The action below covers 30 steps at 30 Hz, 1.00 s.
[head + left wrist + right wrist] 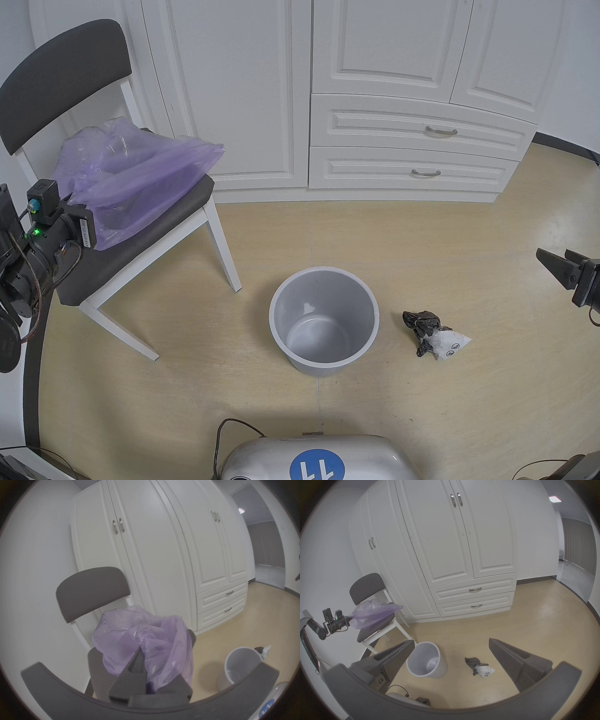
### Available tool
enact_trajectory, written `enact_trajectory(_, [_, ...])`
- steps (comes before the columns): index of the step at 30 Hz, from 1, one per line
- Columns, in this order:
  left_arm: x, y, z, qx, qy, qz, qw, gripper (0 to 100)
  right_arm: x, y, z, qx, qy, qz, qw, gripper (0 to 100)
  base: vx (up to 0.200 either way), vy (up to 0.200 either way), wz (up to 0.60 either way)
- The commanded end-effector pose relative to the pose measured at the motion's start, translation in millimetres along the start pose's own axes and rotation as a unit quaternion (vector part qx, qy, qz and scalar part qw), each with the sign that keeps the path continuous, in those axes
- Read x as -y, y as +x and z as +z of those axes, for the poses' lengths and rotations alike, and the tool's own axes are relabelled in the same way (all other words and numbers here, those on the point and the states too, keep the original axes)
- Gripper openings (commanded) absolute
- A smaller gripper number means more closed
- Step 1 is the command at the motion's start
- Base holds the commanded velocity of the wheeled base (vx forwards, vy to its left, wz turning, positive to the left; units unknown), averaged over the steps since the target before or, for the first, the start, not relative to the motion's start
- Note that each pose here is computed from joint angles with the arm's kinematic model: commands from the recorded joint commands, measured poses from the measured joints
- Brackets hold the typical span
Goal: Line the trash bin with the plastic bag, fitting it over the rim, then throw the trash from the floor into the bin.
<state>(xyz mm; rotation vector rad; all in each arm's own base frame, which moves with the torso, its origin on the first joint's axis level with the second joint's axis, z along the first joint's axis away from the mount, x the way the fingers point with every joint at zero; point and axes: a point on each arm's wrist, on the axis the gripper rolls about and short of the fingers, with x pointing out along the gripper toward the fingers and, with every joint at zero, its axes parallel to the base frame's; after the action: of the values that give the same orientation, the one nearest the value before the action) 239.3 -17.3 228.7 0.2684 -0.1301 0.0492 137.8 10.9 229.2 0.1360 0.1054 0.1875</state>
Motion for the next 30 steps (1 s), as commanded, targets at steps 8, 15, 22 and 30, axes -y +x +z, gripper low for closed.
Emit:
enact_trajectory(8, [3,-5,-9,0.002,-0.059,-0.019,0.9980,0,2,4,-6,-0.030,-0.015,-0.021,0.9992,100,0.000,0.000,0.00])
enact_trajectory(15, [10,-10,-27,0.001,-0.077,-0.032,0.9966,0,4,14,-10,-0.044,-0.022,-0.030,0.9983,100,0.000,0.000,0.00])
enact_trajectory(22, [41,-3,-28,0.057,-0.088,-0.087,0.9907,0,3,32,-19,-0.079,-0.020,-0.024,0.9963,100,0.000,0.000,0.00])
enact_trajectory(30, [100,-19,1,0.112,-0.119,-0.194,0.9674,0,-6,46,-29,-0.083,-0.015,-0.016,0.9963,100,0.000,0.000,0.00])
